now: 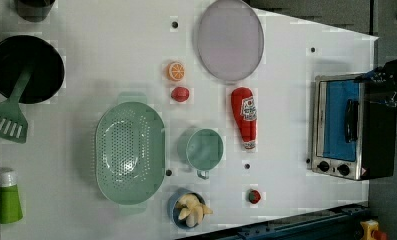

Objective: Pick Ketchup from the table and place it in strainer.

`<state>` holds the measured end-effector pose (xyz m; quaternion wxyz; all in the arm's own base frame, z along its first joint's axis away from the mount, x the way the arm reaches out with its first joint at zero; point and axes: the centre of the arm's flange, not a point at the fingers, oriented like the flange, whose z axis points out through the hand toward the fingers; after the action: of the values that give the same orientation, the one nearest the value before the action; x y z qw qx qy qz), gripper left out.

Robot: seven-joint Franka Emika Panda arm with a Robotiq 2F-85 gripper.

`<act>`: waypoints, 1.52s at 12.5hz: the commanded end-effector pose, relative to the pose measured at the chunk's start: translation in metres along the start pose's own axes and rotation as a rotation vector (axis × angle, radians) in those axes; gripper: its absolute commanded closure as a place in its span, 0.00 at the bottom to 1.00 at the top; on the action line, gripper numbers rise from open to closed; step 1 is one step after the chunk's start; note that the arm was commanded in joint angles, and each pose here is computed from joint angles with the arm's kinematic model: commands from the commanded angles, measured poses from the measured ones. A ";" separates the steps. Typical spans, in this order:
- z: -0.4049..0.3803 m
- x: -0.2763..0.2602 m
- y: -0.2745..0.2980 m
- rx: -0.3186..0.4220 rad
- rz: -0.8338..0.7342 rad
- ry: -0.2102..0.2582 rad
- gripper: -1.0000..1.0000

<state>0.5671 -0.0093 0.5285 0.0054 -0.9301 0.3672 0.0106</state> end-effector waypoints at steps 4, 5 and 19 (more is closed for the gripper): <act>-0.049 -0.067 0.059 -0.046 0.051 -0.030 0.00; -0.034 -0.068 0.054 -0.067 0.018 -0.054 0.00; 0.216 -0.052 0.003 -0.001 -0.939 -0.068 0.00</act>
<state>0.5160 0.0218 0.2906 0.0140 -0.9966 0.0020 0.0806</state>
